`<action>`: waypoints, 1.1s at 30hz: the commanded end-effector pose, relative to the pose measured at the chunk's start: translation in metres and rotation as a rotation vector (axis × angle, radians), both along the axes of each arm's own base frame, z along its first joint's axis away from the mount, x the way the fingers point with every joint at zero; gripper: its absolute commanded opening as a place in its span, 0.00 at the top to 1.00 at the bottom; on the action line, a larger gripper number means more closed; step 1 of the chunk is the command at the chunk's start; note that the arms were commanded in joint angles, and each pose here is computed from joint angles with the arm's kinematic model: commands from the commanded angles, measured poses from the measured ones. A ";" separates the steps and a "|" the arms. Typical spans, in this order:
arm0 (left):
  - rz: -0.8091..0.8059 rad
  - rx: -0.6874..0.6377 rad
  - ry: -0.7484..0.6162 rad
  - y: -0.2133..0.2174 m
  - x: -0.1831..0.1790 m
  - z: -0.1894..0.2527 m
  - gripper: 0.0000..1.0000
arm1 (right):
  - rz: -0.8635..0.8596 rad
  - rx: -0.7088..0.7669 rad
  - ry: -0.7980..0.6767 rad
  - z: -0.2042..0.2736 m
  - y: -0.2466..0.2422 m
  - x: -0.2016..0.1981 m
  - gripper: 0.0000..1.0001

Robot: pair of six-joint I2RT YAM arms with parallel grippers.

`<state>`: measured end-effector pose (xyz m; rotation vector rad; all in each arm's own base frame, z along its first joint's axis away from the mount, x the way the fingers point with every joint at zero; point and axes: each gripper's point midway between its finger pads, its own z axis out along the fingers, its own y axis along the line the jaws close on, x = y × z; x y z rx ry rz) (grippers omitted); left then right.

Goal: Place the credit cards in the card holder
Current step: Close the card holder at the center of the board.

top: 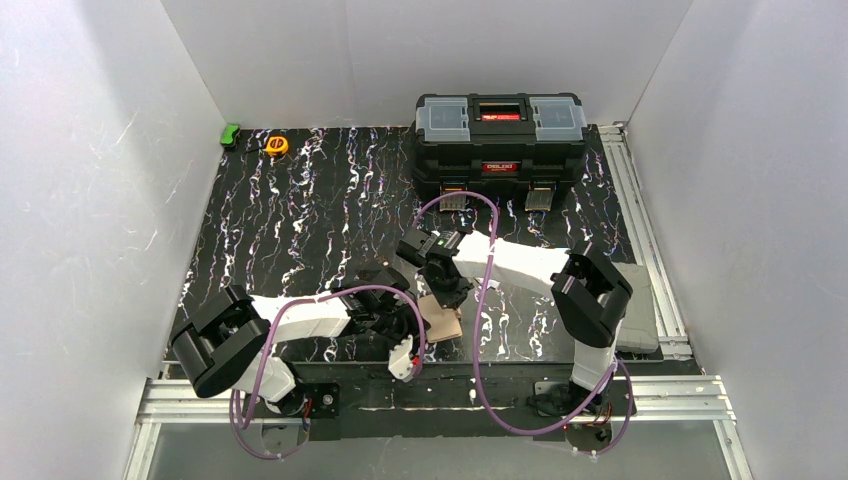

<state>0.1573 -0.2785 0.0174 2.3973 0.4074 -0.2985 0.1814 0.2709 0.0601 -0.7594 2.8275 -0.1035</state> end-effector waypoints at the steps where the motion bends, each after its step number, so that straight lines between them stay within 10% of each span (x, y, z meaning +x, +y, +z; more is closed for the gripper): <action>1: 0.068 0.217 0.089 0.050 -0.018 -0.037 0.89 | 0.028 0.086 0.013 0.010 0.014 -0.002 0.99; 33: 0.071 0.224 0.085 0.050 -0.016 -0.038 0.91 | 0.082 0.138 0.149 -0.021 0.028 -0.008 0.99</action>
